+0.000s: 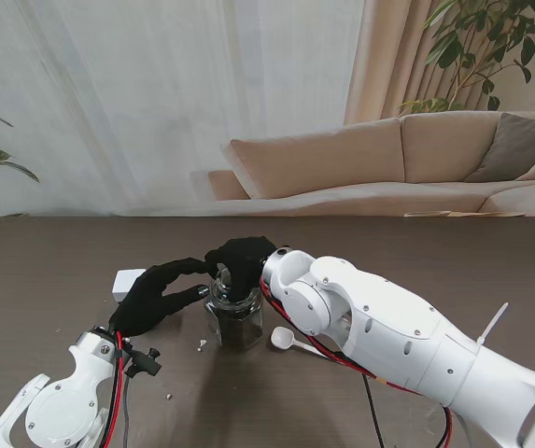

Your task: Portion coffee beans from the glass jar into the coffee jar

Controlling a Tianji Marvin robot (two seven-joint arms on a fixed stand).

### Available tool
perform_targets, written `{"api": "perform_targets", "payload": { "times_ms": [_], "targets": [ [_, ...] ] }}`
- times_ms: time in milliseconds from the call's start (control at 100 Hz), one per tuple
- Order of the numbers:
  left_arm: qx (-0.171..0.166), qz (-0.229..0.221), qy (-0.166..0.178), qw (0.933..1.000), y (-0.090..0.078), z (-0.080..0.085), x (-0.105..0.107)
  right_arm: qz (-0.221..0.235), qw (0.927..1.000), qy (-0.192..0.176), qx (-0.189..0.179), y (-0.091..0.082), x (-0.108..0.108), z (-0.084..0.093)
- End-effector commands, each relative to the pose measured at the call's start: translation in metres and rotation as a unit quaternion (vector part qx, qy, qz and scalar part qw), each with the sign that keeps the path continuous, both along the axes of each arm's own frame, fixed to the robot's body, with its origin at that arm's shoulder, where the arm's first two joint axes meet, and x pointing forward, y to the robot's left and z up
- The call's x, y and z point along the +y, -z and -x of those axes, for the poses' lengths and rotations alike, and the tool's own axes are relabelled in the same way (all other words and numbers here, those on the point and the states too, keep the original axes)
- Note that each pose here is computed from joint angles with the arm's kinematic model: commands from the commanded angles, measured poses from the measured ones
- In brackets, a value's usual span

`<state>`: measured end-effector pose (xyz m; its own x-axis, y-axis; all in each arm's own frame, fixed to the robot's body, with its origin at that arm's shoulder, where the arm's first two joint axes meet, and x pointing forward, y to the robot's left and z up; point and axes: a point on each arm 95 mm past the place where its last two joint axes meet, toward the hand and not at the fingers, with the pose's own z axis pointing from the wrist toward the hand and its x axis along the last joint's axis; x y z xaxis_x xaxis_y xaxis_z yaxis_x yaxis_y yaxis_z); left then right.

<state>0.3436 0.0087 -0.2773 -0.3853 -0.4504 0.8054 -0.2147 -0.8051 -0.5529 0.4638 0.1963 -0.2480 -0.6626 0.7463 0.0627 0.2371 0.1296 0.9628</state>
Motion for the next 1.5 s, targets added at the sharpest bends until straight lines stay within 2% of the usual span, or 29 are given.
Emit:
{"api": "perform_targets", "payload": {
  "times_ms": [0, 270, 700, 1070, 1230, 1490],
  "targets": [
    [0.006, -0.002, 0.007, 1.0000, 0.001, 0.002, -0.002, 0.010, 0.9995, 0.008, 0.028, 0.026, -0.005, 0.004],
    [-0.002, 0.001, 0.002, 1.0000, -0.001, 0.004, 0.000, -0.024, 0.9991, 0.015, 0.033, 0.022, -0.002, 0.004],
    [-0.024, 0.005, -0.013, 0.9996, -0.003, 0.006, 0.002, -0.090, 0.9942, 0.047, 0.035, -0.006, 0.000, 0.002],
    [-0.028, 0.006, -0.016, 0.9995, -0.005, 0.007, 0.003, -0.121, 0.9897, 0.066, 0.040, -0.022, 0.002, 0.002],
    [-0.030, 0.006, -0.019, 0.9994, -0.005, 0.009, 0.004, -0.136, 0.9860, 0.089, 0.037, -0.032, -0.007, -0.003],
    [-0.026, 0.004, -0.015, 0.9995, -0.004, 0.007, 0.003, -0.143, 0.9800, 0.136, 0.025, -0.042, -0.040, -0.016]
  ]
}}
